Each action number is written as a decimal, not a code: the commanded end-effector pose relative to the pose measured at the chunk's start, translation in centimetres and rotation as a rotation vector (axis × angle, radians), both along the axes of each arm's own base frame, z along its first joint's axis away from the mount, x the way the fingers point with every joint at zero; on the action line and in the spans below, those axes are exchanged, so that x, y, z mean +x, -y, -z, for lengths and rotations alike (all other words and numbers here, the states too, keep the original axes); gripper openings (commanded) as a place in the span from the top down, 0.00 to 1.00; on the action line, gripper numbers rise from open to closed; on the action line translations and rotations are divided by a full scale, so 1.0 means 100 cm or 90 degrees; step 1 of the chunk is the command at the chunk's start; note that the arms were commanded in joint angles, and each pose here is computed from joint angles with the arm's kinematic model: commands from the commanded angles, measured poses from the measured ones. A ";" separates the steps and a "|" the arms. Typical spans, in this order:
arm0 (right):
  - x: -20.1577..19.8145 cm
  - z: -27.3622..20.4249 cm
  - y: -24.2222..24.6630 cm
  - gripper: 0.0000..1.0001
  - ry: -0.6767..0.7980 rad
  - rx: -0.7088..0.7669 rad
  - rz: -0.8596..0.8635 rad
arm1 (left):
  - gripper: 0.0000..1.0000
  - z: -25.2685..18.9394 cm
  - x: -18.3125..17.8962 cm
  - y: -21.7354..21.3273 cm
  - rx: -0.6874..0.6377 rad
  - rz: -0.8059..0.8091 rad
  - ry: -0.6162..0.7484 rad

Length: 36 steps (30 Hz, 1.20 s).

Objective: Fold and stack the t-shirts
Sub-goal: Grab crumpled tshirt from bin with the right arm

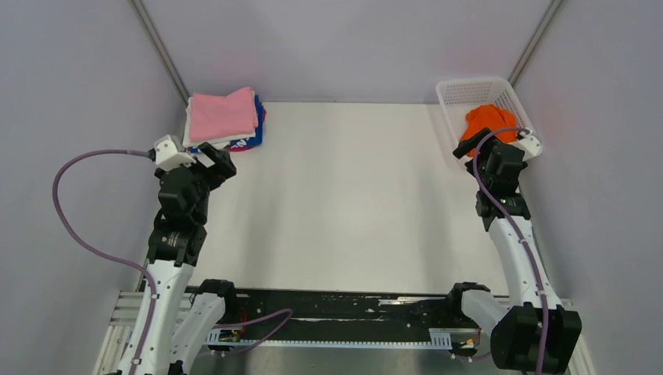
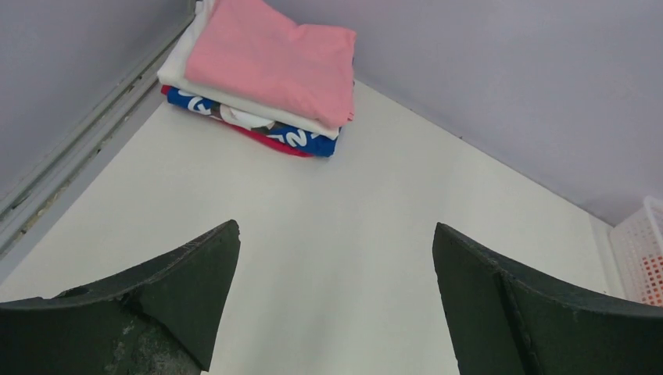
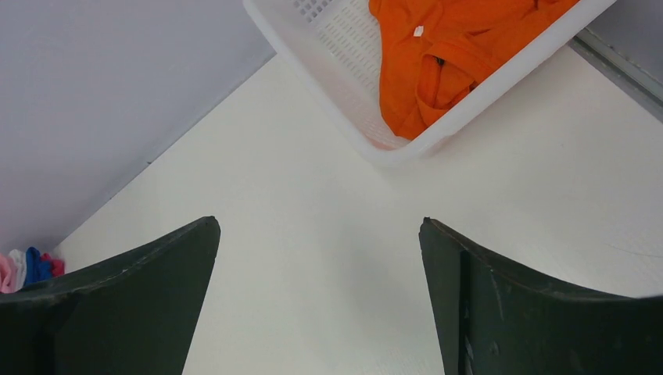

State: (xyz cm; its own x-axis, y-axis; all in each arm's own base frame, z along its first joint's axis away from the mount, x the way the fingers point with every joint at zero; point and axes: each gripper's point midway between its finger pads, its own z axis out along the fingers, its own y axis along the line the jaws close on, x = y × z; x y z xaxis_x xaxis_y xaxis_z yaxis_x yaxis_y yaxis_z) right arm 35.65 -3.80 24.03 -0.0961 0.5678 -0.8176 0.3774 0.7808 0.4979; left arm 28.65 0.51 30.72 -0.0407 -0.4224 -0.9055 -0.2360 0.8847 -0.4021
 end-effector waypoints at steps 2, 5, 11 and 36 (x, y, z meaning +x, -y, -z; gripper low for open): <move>0.025 -0.036 0.019 0.00 0.006 -0.086 0.024 | 0.00 -0.009 -0.004 -0.005 -0.015 -0.023 0.022; 0.056 -0.041 0.027 0.00 -0.046 -0.148 -0.022 | 0.00 -0.008 -0.002 -0.008 -0.017 -0.035 0.019; 0.132 -0.012 0.080 0.00 -0.170 -0.094 0.022 | 0.00 -0.002 -0.002 -0.015 -0.028 -0.066 0.014; 0.223 0.227 0.135 0.04 -0.408 0.004 0.060 | 0.00 0.031 0.014 -0.012 -0.086 -0.091 -0.046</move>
